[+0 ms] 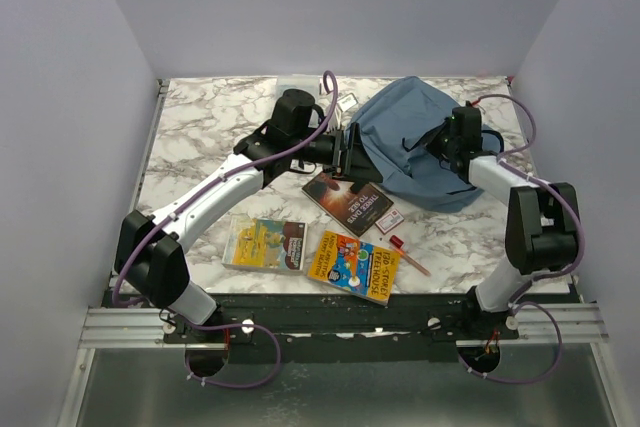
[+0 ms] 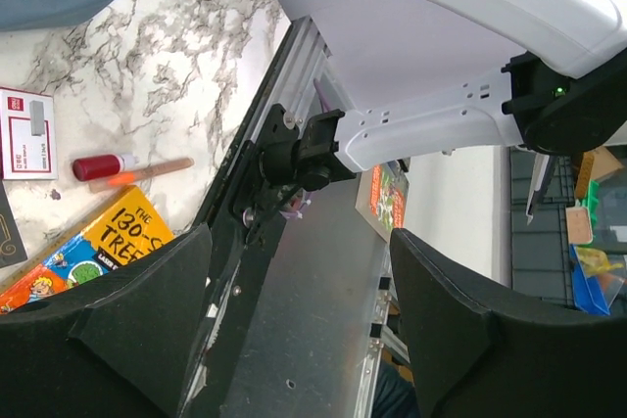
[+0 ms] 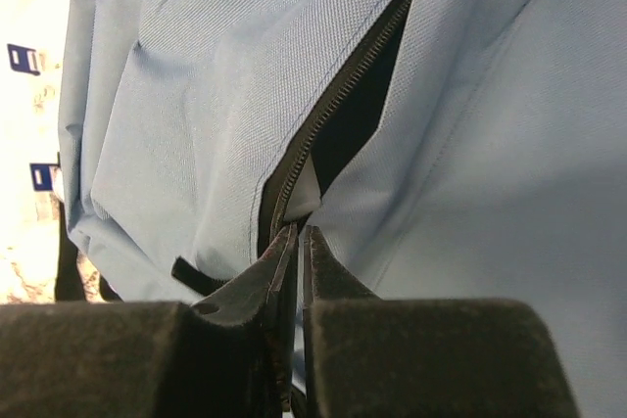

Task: Pack the student bag
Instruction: Place the stationery in the student bag.

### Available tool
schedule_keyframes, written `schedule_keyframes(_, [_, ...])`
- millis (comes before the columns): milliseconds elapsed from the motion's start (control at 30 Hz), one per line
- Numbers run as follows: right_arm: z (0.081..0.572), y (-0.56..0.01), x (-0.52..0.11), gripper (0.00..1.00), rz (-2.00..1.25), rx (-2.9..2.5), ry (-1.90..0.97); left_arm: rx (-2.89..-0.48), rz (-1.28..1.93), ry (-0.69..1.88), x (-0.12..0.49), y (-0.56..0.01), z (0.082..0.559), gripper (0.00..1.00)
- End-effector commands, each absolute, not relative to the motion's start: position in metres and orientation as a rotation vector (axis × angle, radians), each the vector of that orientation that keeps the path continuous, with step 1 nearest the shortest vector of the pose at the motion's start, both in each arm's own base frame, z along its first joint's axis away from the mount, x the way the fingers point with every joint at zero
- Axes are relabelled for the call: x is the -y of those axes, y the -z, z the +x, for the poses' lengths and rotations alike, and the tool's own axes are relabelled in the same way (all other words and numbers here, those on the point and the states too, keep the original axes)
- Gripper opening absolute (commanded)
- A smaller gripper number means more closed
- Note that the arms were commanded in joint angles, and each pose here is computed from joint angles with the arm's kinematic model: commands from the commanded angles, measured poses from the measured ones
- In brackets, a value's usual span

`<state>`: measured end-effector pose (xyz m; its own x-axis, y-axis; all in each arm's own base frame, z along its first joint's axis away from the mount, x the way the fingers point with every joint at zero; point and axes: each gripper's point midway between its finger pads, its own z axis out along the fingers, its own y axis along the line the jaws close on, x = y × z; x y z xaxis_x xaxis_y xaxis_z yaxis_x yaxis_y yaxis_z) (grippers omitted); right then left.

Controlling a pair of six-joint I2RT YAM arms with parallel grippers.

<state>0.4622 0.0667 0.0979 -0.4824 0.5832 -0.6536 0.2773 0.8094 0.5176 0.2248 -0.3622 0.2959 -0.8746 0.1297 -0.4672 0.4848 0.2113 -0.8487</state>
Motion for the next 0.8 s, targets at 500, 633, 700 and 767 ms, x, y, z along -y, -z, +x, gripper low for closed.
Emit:
schedule_keyframes(500, [0.433,-0.105,-0.065,0.18,0.521,-2.225,-0.378,-2.121,0.657,1.727,0.361,-0.317,0.212,0.77])
schedule_keyframes(633, [0.37,-0.09,-0.071,0.3,0.475,-2.45,-0.327,-2.126,0.659,1.74,0.362,-0.318,0.21,0.77])
schedule_keyframes(700, [0.337,-0.093,-0.078,0.41,0.426,-2.514,-0.275,-2.123,0.66,1.74,0.362,-0.318,0.209,0.77])
schedule_keyframes(767, [0.311,-0.102,-0.088,0.56,0.351,-2.527,-0.236,-2.118,0.662,1.738,0.362,-0.319,0.209,0.77])
